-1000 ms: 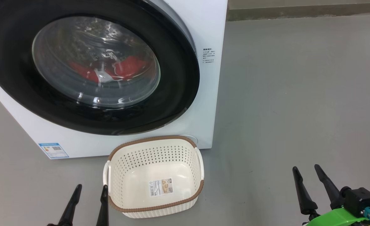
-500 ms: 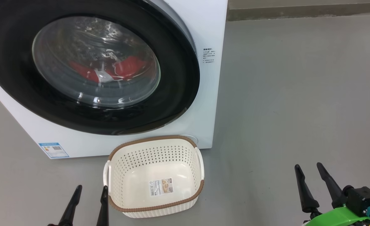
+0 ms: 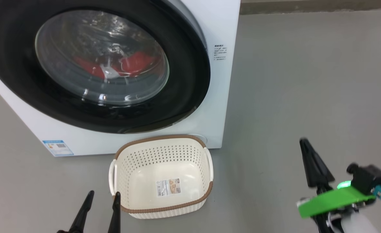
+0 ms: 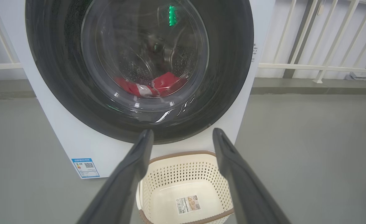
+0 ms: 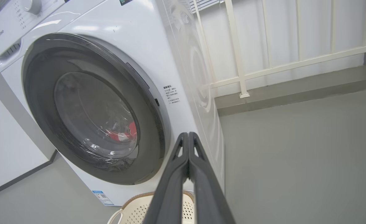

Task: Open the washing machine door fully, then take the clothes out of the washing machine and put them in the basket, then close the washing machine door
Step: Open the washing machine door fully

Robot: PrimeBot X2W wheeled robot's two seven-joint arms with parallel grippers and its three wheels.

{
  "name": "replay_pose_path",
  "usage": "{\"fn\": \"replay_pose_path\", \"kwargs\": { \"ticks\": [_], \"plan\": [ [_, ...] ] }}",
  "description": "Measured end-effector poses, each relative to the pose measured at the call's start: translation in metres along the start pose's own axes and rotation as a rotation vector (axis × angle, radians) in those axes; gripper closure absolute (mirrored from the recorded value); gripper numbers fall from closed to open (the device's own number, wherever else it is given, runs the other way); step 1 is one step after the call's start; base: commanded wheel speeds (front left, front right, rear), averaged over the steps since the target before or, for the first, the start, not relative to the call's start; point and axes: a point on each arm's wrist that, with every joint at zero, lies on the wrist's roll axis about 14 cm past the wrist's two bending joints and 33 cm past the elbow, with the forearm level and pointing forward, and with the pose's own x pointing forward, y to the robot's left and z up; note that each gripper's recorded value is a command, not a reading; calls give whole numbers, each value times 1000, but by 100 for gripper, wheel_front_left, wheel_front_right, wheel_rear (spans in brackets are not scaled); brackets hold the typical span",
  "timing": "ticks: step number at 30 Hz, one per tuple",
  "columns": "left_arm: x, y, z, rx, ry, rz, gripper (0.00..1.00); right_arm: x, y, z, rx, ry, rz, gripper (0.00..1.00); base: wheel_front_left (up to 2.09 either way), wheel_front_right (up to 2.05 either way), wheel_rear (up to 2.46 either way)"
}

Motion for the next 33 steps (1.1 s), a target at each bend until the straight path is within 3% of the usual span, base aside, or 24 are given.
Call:
{"fn": "replay_pose_path", "kwargs": {
  "ticks": [6, 16, 23, 33],
  "plan": [
    [4, -2, -2, -7, 7, -4, 0, 39, 28, 22, 91, -68, 85, 100, 0, 0, 0],
    [27, -1, -4, -28, 7, -3, 0, 106, 61, 35, 141, -87, 215, 100, 0, 0, 0],
    [41, 3, -10, -51, 19, 8, 0, 143, 73, 19, 195, -18, 282, 100, 0, 0, 0],
    [59, 10, -20, -57, 43, 22, 0, 190, 103, 11, 402, 109, 401, 100, 0, 0, 0]
  ]
}}
